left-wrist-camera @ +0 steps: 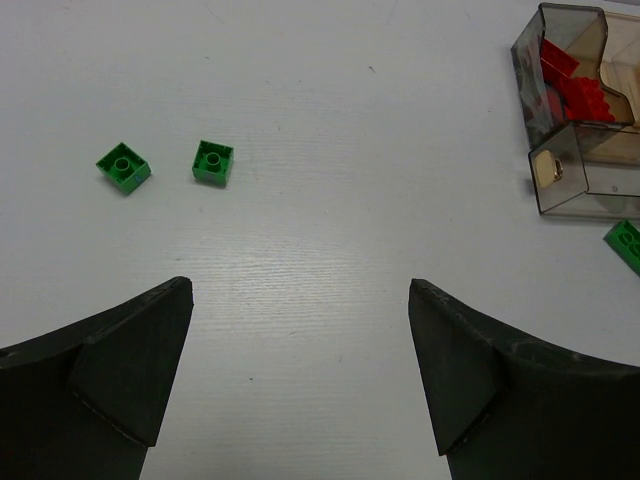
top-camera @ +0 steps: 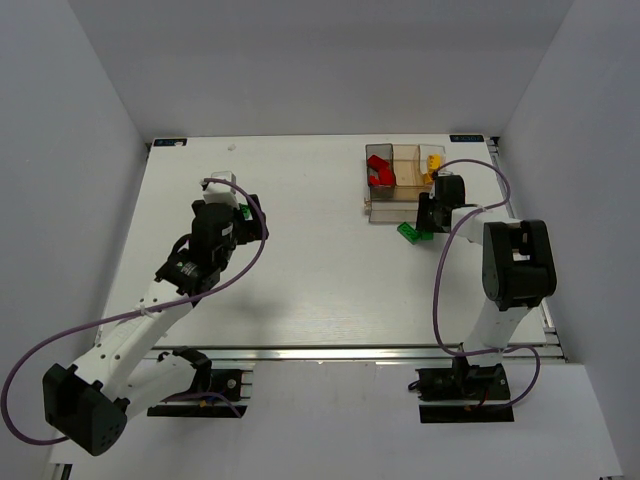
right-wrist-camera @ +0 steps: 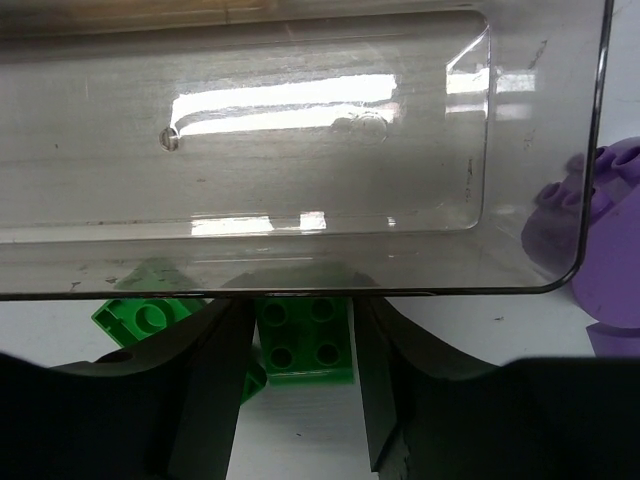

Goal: Sort the legos into containers by color

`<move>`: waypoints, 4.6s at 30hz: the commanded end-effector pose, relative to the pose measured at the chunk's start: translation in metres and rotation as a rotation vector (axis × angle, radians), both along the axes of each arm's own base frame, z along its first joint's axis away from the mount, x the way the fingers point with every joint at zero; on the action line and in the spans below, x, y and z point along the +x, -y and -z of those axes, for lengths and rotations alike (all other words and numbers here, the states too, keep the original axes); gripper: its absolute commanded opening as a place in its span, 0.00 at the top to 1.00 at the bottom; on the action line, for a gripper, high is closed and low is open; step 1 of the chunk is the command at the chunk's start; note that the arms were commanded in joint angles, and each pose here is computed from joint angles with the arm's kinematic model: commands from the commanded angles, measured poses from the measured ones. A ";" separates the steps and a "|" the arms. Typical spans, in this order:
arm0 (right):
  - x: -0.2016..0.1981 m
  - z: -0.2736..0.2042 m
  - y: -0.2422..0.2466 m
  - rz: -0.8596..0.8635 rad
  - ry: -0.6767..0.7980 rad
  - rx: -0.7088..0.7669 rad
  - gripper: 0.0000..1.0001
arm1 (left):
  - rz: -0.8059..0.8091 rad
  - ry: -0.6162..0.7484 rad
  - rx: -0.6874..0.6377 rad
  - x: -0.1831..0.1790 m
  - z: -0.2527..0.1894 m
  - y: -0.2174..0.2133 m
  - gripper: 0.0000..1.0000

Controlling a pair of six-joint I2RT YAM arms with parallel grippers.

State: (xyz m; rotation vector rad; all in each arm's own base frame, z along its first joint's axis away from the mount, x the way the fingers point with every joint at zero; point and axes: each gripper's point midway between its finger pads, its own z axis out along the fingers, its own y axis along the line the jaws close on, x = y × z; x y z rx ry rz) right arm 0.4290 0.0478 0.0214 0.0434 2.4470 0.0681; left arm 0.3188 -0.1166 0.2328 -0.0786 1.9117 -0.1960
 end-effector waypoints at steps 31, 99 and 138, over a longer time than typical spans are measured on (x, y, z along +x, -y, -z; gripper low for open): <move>0.111 -0.151 -0.046 -0.306 0.327 0.055 1.00 | -0.067 -0.089 0.093 0.006 0.034 -0.012 0.02; -0.134 -0.205 -0.079 -0.941 0.505 0.364 0.11 | -0.061 -0.680 0.139 0.159 0.199 -0.043 0.26; -0.100 -0.201 -0.005 -0.532 0.531 0.302 0.34 | 0.981 0.050 -0.690 0.188 -0.033 0.327 1.00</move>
